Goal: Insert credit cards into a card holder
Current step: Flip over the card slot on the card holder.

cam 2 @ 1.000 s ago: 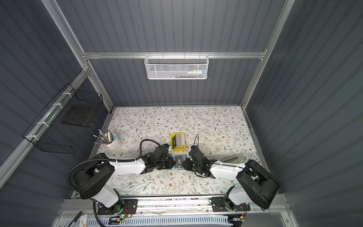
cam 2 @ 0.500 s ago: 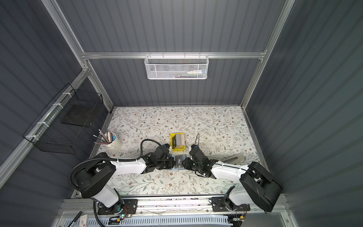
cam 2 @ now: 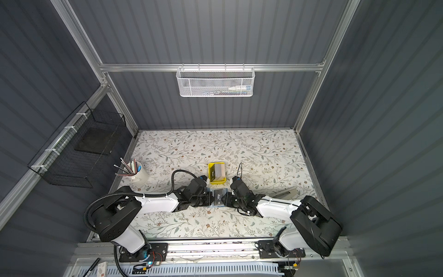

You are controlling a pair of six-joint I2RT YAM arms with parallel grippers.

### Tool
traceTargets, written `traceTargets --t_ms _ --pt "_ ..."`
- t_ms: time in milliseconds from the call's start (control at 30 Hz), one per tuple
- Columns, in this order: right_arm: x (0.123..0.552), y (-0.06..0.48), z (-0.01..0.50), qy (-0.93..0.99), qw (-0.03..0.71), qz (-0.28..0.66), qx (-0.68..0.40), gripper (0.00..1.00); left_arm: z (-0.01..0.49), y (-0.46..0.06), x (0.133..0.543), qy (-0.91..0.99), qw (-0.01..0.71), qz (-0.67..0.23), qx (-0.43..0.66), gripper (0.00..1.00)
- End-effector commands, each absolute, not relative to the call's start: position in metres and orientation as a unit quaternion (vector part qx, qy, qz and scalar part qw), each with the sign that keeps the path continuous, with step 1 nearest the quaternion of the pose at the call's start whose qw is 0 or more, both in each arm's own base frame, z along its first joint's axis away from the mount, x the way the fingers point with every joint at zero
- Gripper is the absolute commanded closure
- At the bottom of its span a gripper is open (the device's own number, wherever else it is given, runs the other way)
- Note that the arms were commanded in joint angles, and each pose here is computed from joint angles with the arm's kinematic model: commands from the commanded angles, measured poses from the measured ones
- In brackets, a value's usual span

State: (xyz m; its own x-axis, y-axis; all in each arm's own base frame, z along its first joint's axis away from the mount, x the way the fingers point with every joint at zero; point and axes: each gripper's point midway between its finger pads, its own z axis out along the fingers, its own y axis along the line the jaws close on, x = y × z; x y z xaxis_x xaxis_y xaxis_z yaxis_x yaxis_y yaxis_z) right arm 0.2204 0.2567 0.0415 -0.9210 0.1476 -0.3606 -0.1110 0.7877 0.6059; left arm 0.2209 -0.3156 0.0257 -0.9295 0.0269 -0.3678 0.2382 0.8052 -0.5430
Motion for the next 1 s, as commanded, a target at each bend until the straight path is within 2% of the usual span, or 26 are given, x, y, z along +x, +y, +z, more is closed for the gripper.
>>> traceTargets --t_ms 0,967 --pt "0.223 0.264 0.047 0.92 0.201 0.335 0.003 0.73 0.005 -0.303 0.212 0.949 0.15 -0.268 0.065 0.93" --pt "0.224 0.271 0.049 0.915 0.201 0.349 -0.006 0.76 0.011 -0.313 0.211 0.938 0.153 -0.303 0.065 0.93"
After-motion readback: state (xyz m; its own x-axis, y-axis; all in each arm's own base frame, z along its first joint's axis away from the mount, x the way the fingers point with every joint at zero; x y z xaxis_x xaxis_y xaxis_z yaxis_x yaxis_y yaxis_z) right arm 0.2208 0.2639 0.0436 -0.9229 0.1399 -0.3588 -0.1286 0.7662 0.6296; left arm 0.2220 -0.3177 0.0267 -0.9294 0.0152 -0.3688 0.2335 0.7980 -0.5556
